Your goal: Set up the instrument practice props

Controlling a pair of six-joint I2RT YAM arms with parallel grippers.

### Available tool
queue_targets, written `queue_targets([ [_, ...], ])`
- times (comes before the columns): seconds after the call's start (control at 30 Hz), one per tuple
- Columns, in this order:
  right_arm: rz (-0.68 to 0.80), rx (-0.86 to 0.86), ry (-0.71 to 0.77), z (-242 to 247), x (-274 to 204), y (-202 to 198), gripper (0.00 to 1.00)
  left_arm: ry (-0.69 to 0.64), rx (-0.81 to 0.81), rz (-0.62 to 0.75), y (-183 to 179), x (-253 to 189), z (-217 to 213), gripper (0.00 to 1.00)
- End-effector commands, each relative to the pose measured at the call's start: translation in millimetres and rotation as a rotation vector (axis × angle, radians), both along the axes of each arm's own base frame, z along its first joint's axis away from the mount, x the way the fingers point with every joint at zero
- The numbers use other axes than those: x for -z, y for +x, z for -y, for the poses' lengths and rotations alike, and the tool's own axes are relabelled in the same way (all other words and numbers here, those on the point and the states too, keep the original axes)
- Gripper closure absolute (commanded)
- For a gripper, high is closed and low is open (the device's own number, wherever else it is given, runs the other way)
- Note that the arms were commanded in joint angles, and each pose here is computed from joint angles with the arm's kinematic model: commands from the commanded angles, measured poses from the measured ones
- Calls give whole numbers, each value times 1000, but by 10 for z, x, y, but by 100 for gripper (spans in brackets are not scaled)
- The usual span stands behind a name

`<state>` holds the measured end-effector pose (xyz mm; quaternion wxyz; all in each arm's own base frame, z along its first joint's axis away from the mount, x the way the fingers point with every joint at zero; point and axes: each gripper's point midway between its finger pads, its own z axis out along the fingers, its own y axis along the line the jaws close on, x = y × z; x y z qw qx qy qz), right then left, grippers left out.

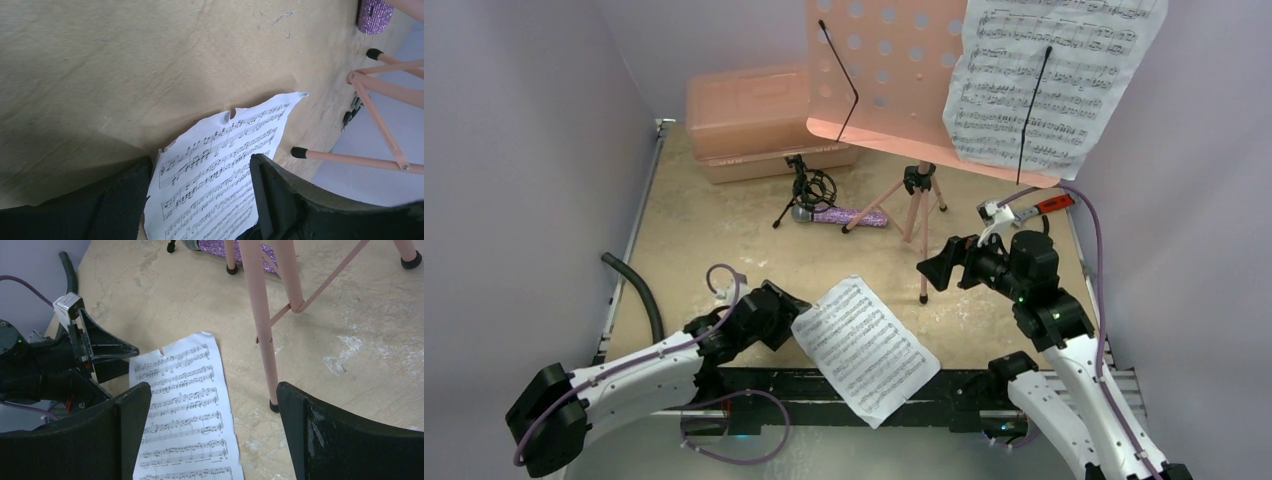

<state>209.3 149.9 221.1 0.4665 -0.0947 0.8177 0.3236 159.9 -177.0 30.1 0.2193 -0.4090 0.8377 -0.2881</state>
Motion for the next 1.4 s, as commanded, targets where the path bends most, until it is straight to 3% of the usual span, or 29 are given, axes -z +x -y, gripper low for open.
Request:
queue_targets([
  [0.0,74,1,18,0,-187,20,2,-54,94,89,103,-19,235,29],
  [0.13,86,10,20,12,-207,23,2,-116,138,160,212,-123,433,31],
  [0.73,142,-17,25,-13,-329,16,2,-100,324,269,402,-150,877,36],
  [1.37,184,-19,31,-23,-418,60,2,-213,496,429,470,-373,1322,44],
])
